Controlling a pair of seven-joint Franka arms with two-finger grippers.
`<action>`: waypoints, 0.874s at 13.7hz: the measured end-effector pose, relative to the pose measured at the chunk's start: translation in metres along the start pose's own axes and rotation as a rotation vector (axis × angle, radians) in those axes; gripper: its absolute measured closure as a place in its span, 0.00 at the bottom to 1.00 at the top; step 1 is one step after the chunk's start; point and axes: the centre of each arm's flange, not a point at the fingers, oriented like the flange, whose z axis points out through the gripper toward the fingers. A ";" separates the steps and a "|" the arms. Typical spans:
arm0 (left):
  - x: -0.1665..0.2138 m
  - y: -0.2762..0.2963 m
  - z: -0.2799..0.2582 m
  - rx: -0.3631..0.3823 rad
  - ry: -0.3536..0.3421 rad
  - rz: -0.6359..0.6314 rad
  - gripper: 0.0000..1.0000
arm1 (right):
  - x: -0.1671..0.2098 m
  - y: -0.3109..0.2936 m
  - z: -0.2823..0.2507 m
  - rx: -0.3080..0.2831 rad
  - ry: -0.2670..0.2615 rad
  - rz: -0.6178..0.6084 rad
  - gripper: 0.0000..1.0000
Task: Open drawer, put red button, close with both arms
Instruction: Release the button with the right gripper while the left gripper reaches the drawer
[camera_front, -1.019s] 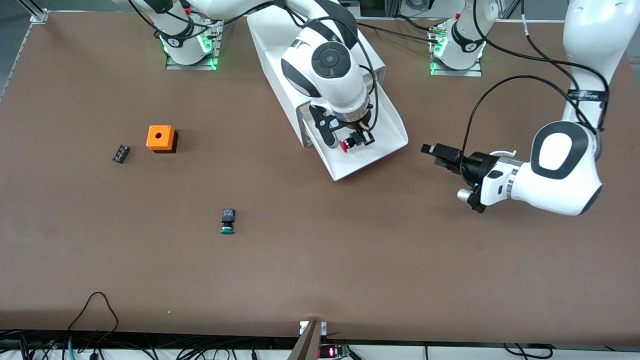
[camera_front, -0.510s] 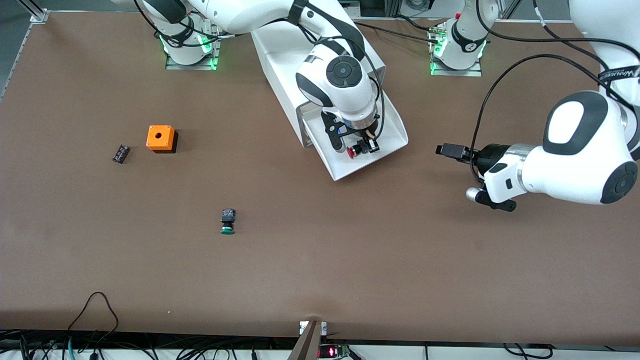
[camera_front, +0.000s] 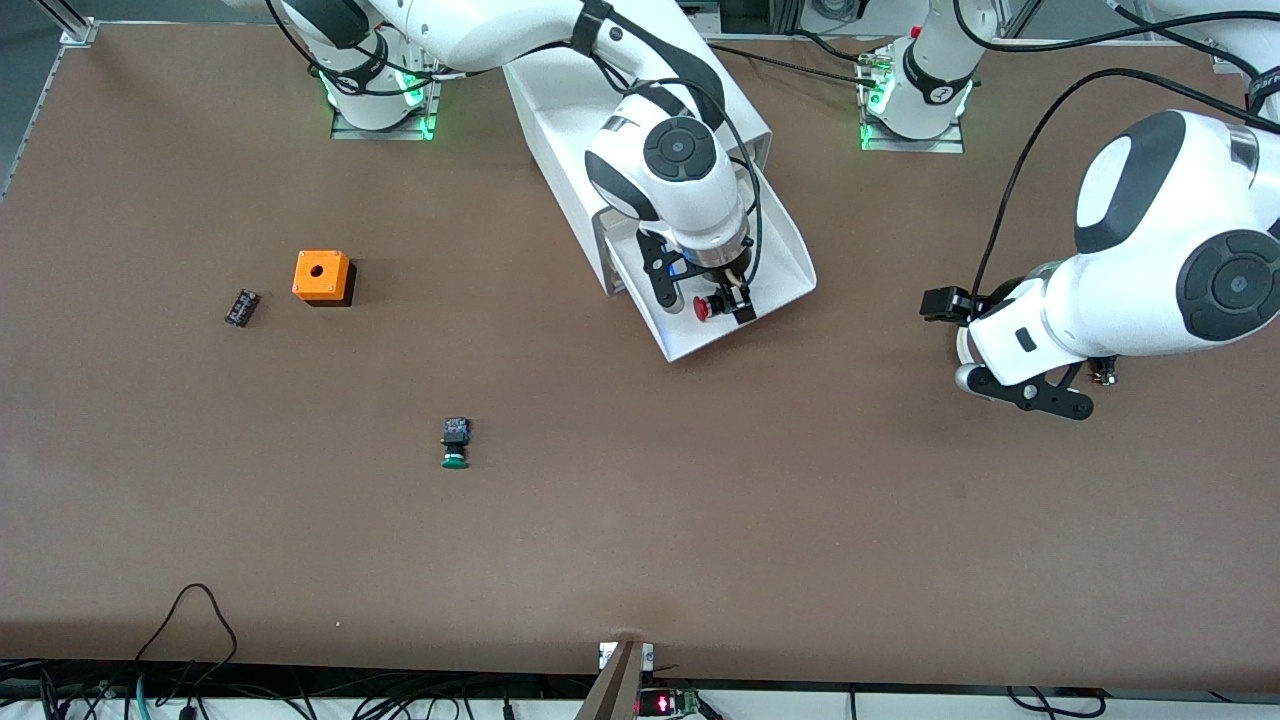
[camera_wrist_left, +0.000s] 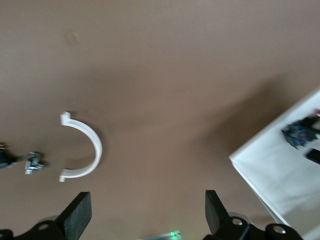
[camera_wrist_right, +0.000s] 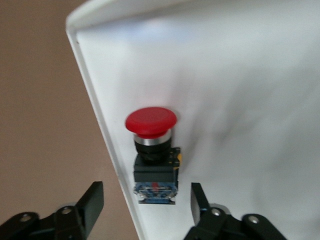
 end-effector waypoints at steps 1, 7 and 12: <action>0.002 0.001 -0.004 0.011 0.026 0.001 0.00 | 0.008 -0.008 -0.012 0.010 0.001 0.009 0.04; 0.012 -0.002 -0.005 0.004 0.086 -0.197 0.00 | 0.086 -0.057 -0.133 0.014 0.060 -0.271 0.00; 0.039 0.043 0.047 -0.027 0.158 -0.412 0.00 | 0.169 -0.079 -0.201 -0.021 0.107 -0.644 0.00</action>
